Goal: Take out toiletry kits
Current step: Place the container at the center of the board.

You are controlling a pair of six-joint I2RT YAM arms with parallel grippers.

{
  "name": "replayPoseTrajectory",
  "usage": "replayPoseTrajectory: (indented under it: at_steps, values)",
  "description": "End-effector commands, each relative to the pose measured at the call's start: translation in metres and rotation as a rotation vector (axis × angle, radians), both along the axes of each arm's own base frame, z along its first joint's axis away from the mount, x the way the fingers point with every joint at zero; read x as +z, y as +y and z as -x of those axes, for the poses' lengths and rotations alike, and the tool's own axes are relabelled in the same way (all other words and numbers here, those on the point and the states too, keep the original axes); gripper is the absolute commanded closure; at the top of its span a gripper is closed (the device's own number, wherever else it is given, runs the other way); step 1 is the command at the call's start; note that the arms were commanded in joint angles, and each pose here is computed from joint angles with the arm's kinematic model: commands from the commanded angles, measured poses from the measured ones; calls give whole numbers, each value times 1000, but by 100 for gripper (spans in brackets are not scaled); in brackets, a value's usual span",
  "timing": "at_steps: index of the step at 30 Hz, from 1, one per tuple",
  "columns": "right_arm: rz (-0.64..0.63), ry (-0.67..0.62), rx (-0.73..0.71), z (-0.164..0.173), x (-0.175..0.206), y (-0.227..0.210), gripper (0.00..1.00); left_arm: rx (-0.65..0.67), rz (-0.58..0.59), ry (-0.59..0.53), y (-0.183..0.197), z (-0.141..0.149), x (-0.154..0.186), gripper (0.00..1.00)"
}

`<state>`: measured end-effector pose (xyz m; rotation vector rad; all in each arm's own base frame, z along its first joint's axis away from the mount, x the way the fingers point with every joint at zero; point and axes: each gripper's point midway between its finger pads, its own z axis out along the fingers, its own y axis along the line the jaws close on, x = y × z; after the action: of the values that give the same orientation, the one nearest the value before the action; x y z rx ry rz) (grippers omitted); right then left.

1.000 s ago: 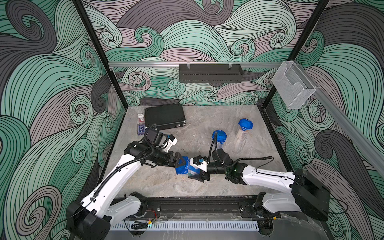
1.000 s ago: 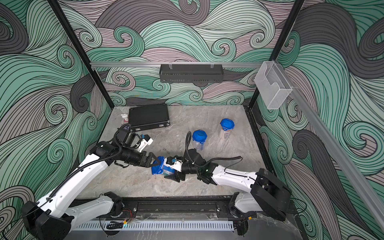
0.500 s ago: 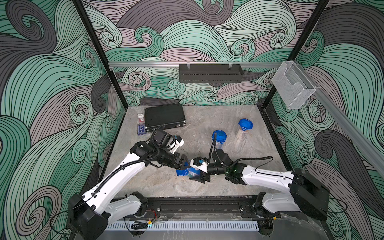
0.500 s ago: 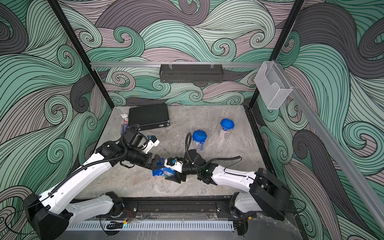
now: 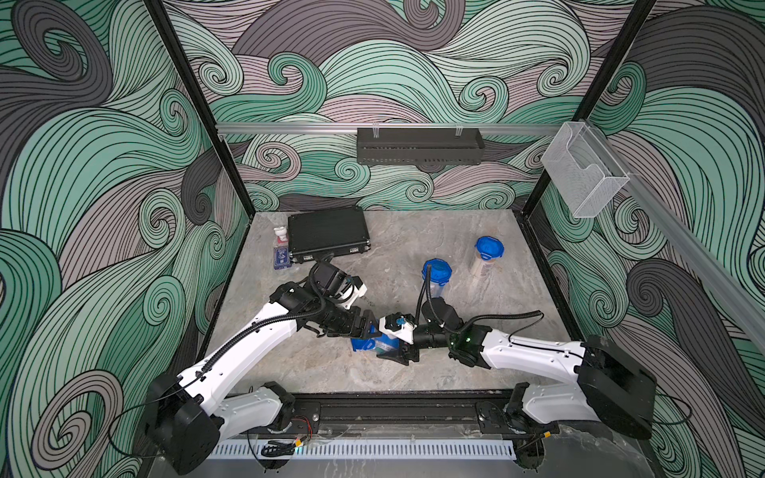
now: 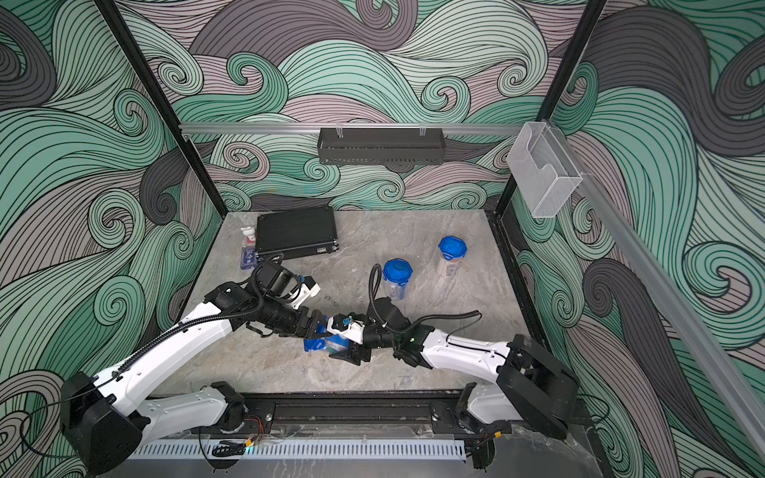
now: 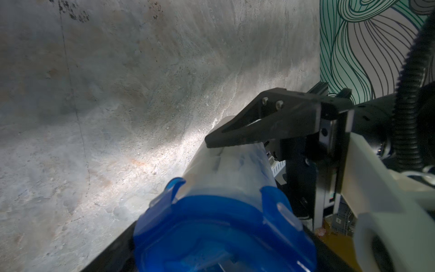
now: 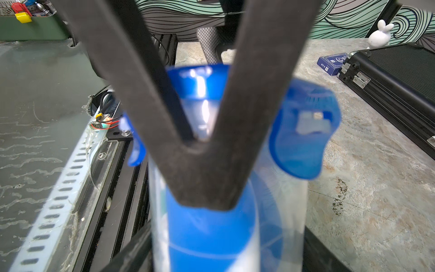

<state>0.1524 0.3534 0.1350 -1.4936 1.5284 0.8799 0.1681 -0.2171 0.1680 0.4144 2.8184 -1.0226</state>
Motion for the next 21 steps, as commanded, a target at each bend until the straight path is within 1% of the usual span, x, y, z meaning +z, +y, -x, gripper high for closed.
replayPoseTrajectory:
  at_steps: [1, 3, 6, 7, 10, 12, 13, 16, 17, 19, 21]
  values:
    - [-142, -97, 6, -7, 45, 10, 40, 23, -1, 35, 0, 3, -5, 10]
    - [-146, -100, 5, -8, 46, 10, 40, 28, 14, 41, -2, 3, -4, 12]
    - [-146, -103, 0, -9, 46, 10, 40, 50, 33, 40, -4, 1, -4, 20]
    - [-144, -101, -2, -9, 46, 10, 40, 57, 44, 40, -6, 0, -3, 24]
    - [-144, -103, -7, -10, 46, 10, 40, 68, 57, 38, -8, -3, -1, 40]
    - [-146, -103, -8, -10, 46, 10, 40, 71, 62, 29, -9, -5, 1, 46]
    - [-145, -102, -12, -11, 46, 9, 39, 73, 60, 25, -9, -6, 2, 48]
    - [-144, -98, -15, -12, 46, 10, 38, 87, 39, 4, -6, -11, 5, 50]
    - [-143, -96, -18, -13, 45, 10, 37, 90, 32, -5, -5, -12, 6, 57]
    - [-144, -96, -23, -14, 46, 9, 34, 91, 21, -13, -4, -14, 7, 61]
    - [-148, -98, -28, -15, 47, 9, 32, 90, 16, -15, -3, -14, 8, 69]
